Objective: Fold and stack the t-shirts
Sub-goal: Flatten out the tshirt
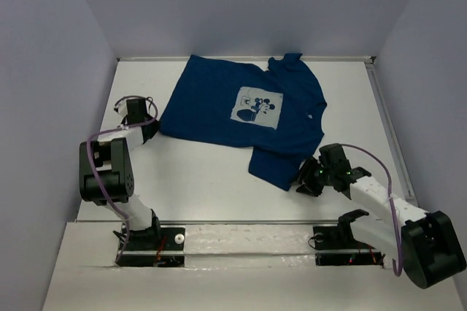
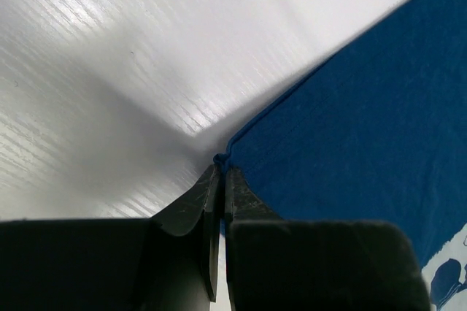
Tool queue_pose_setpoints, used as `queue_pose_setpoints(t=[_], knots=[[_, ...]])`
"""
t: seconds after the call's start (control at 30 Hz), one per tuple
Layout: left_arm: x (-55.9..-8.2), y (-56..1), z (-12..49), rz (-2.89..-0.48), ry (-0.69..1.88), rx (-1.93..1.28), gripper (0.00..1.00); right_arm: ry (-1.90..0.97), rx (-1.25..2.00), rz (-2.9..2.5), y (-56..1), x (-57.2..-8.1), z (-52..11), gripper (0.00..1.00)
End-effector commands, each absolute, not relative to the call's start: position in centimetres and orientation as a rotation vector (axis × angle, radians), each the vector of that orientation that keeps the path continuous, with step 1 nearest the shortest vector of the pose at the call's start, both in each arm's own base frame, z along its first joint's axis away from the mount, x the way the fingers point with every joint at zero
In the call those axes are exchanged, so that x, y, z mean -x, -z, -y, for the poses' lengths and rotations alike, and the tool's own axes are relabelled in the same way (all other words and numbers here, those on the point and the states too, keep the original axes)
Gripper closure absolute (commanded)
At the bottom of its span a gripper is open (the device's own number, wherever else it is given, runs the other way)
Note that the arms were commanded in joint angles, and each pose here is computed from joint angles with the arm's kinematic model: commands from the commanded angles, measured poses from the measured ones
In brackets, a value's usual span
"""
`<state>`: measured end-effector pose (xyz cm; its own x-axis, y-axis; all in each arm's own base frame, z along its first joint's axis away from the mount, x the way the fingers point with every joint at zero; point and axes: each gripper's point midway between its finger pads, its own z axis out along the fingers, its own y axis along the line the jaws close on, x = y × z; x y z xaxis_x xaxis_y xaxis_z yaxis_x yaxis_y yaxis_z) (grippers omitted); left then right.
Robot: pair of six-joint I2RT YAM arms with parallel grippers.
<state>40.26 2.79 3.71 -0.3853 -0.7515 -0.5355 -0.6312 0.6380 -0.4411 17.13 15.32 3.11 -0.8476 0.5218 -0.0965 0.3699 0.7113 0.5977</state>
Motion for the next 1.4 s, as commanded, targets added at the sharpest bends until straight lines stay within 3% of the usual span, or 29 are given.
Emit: queue_pose_setpoints(t=[0.0, 0.2, 0.73, 0.8, 0.93, 1.03, 1.13, 1.2, 1.23, 1.3, 1.37], knots=[[-40.1, -5.7, -1.9, -2.110, 0.236, 1.006, 1.00, -0.797, -0.733, -2.632, -2.5, -18.2, -16.2, 0.56], [-40.3, -6.3, -1.7, -2.104, 0.237, 0.985, 1.00, -0.758, -0.769, -2.655, -1.6, -18.0, -16.4, 0.66], [-40.1, -7.2, -1.3, -2.098, 0.240, 0.951, 1.00, -0.623, -0.835, -2.643, -0.2, -17.8, -15.0, 0.70], [-40.0, -7.2, -1.4, -2.097, 0.239, 0.951, 1.00, -0.635, -0.825, -2.646, -0.2, -17.8, -15.2, 0.76], [-40.0, -7.4, -1.4, -2.093, 0.240, 0.950, 1.00, -0.661, -0.795, -2.643, -0.4, -18.4, -15.7, 1.00], [-40.1, -8.1, -0.8, -2.096, 0.250, 0.927, 1.00, -0.653, -0.749, -2.599, -2.0, -19.2, -15.4, 1.00], [-40.7, -11.4, -0.5, -2.058, 0.261, 0.880, 1.00, -0.607, -0.627, -2.439, -8.5, -21.8, -14.4, 1.00], [-42.0, -17.4, 1.0, -1.960, 0.296, 0.791, 1.00, -0.576, -0.522, -2.214, -17.5, -24.7, -13.2, 1.00], [-41.9, -19.2, 1.2, -1.949, 0.289, 0.774, 1.00, -0.520, -0.503, -2.194, -19.7, -24.5, -12.2, 1.00], [-42.5, -28.5, 2.3, -1.791, 0.337, 0.689, 1.00, -0.444, -0.449, -2.039, -28.1, -25.5, -10.3, 1.00], [-41.9, -33.0, 3.1, -1.717, 0.363, 0.650, 1.00, -0.401, -0.435, -1.927, -33.5, -25.6, -8.8, 1.00]])
